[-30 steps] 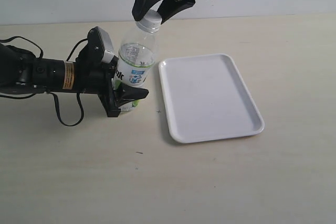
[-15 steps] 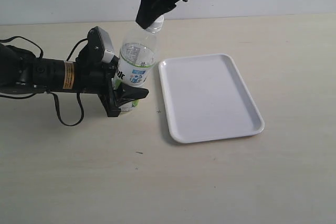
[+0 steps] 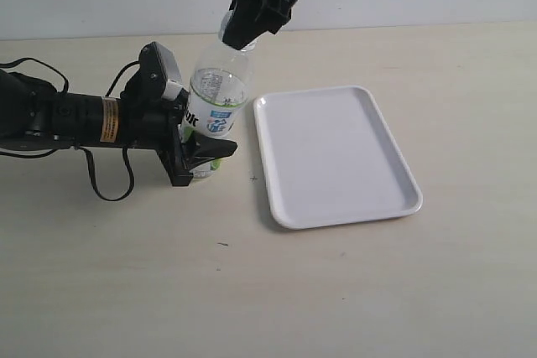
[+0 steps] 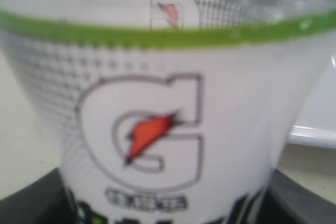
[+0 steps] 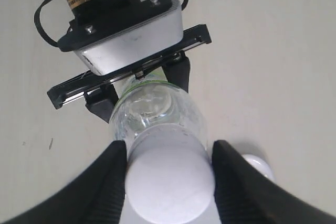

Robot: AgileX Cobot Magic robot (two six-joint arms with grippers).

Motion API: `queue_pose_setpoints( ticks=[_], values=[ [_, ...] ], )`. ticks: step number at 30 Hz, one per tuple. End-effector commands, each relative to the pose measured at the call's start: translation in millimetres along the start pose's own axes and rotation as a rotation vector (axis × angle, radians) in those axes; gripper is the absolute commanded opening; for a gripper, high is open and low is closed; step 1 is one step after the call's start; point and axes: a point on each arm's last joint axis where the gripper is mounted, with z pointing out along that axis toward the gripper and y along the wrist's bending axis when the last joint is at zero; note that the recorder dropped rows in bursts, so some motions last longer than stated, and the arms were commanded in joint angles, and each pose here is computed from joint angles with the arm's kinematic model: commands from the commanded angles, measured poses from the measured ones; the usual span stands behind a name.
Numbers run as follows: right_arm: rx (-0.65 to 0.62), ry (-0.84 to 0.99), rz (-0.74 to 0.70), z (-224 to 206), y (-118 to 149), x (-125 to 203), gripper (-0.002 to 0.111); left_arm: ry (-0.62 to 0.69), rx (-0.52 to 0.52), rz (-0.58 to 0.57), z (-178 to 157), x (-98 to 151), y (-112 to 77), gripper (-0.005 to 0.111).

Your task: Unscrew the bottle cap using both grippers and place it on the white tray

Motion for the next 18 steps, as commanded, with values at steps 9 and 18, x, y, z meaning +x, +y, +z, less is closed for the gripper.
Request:
queue_pose_setpoints(
  ticks=[9,18],
  values=[
    [0.104,-0.006,-0.072,-39,8,-10,0.0,-0.038,0.005,0.001,0,-7,-0.4,0.0],
    [0.198,0.024,0.369,-58,-5,9,0.0,-0.093,0.005,-0.012,-6,-8,3.7,0.0]
  ],
)
